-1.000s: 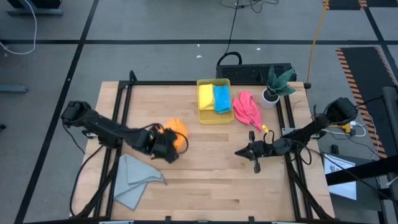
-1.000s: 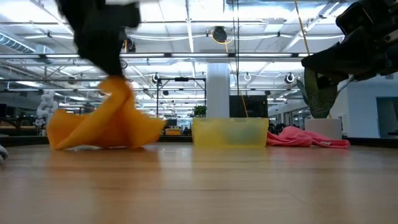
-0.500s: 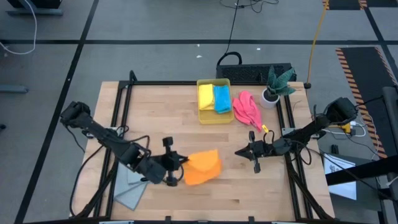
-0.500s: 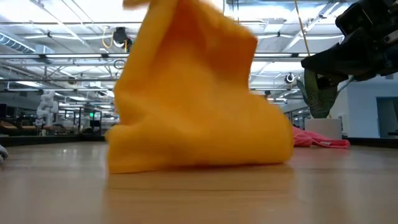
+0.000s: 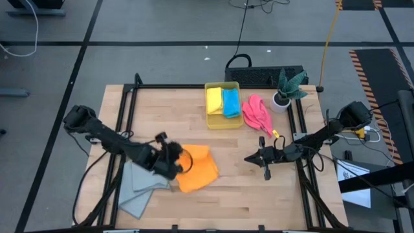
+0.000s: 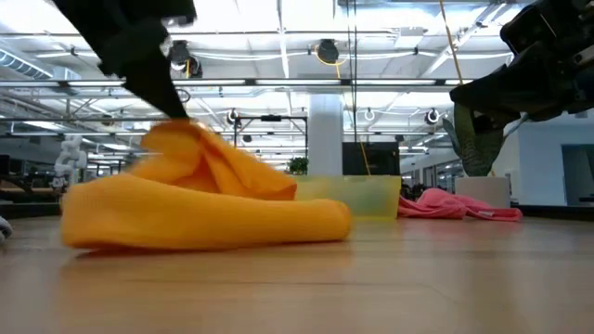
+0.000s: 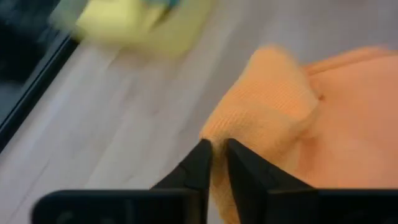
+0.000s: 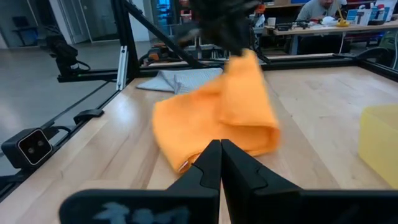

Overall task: Fold microfiber towels
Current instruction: Fold the orange microfiber towel

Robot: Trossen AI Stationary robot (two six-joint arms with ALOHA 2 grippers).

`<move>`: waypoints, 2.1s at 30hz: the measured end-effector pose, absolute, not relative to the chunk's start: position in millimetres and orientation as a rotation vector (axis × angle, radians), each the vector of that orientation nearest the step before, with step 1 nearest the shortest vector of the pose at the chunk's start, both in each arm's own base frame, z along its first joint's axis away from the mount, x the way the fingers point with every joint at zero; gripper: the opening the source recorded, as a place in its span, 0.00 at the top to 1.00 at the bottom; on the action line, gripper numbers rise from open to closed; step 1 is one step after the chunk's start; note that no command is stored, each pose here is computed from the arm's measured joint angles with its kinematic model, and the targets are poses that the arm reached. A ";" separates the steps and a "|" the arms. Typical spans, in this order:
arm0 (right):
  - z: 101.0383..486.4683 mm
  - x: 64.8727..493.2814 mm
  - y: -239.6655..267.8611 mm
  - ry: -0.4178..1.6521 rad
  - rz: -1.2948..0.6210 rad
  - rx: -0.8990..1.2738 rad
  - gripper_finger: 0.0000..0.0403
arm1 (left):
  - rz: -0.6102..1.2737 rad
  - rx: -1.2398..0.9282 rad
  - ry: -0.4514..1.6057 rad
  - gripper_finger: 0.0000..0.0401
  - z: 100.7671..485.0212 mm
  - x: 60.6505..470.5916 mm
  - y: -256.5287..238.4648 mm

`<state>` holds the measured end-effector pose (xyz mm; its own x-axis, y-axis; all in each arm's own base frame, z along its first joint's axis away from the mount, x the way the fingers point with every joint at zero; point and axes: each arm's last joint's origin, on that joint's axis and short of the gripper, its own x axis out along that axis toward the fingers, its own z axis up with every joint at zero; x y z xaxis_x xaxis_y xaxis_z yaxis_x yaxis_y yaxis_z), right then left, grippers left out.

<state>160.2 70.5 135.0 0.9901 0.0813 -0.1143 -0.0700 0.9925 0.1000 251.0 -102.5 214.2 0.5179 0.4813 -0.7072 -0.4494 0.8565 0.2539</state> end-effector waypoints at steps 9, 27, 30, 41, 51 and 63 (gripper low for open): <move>135.0 160.2 70.5 0.119 0.076 0.093 1.00 | 0.741 -0.092 0.999 0.56 209.7 254.7 -52.8; 134.0 160.1 70.4 0.130 0.073 0.094 1.00 | 0.369 0.285 1.066 0.60 144.0 307.6 -63.3; 133.9 160.1 70.4 0.130 0.073 0.088 1.00 | 0.367 0.269 1.093 0.67 134.8 311.5 -56.9; 133.7 160.1 70.3 0.132 0.072 0.086 1.00 | 0.306 0.194 0.968 0.78 136.2 329.7 -50.0; 133.3 160.1 70.2 0.135 0.072 0.088 1.00 | 0.340 0.127 1.017 0.84 133.7 328.2 -33.8; 133.1 160.0 70.2 0.138 0.071 0.087 1.00 | 0.337 0.094 1.109 0.86 129.6 320.7 -31.0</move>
<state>160.0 70.2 133.1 0.9879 0.0770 -0.1344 -0.0651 0.9937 0.0913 320.7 -31.0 129.6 0.4004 0.3121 -0.8615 -0.2194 0.9455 0.2406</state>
